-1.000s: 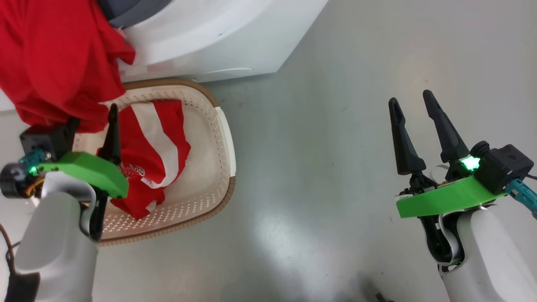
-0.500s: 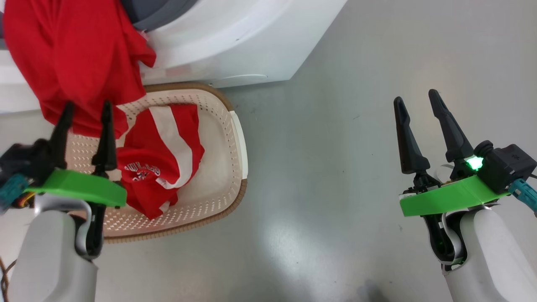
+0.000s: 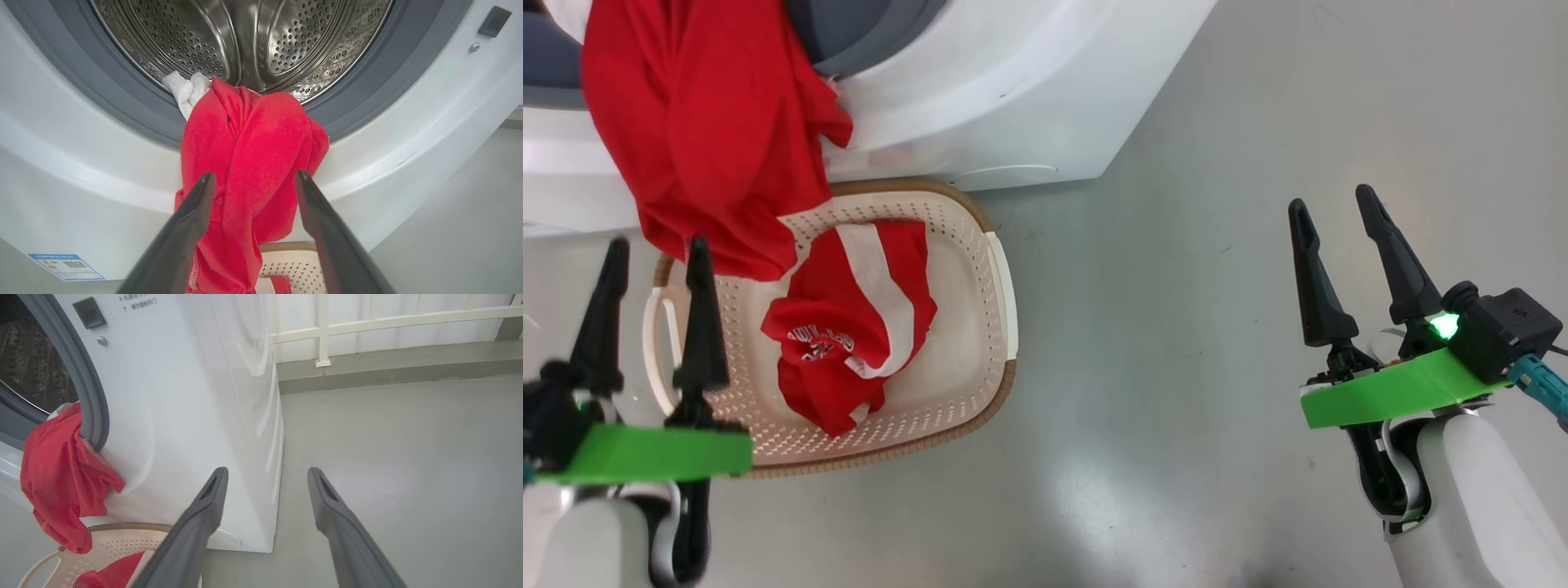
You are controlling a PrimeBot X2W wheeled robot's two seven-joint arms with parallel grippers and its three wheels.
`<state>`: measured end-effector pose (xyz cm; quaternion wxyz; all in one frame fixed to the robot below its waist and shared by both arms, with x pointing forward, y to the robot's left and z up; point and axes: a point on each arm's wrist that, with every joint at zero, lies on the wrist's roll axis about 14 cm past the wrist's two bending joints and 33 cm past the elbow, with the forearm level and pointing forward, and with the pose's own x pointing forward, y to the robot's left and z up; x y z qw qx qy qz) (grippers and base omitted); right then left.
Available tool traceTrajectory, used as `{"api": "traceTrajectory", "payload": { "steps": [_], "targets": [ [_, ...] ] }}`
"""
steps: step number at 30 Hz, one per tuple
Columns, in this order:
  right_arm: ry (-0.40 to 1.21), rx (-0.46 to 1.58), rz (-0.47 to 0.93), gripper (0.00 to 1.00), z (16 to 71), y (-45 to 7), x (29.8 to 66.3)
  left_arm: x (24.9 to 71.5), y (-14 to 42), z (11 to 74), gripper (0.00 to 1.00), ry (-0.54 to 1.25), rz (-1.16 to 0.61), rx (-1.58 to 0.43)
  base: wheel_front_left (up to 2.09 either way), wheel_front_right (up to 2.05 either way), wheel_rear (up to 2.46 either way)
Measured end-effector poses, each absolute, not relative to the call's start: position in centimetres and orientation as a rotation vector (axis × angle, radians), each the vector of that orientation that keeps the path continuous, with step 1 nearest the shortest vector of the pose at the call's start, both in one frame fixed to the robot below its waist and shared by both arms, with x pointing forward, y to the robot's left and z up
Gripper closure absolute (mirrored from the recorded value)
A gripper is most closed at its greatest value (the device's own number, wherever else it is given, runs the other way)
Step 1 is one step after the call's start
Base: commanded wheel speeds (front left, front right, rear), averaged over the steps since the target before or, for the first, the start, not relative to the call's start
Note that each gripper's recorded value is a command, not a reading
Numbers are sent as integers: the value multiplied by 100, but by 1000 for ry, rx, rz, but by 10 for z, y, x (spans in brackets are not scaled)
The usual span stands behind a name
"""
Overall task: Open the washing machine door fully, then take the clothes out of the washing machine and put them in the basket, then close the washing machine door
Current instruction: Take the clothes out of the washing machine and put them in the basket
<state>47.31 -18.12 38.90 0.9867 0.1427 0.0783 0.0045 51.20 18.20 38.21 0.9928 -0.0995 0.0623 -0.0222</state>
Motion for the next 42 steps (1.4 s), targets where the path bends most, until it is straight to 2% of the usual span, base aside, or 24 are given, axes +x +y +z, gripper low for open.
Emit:
{"api": "traceTrajectory", "payload": {
  "steps": [8, 19, 30, 42],
  "targets": [
    [150, 288, 13, 0, 393, -180, 473, 490, 192, 387, 0, 126, -15, -190, 0, 0, 0],
    [149, 291, 21, 0, 394, -177, 473, 487, 190, 386, 0, 134, -23, -187, 0, 0, 0],
    [169, 295, 36, 0, 390, -171, 466, 535, 165, 407, 0, 70, -147, -158, 0, 0, 0],
    [185, 295, 31, 0, 383, -172, 466, 596, 135, 424, 0, 123, -273, -95, 0, 0, 0]
  ]
}}
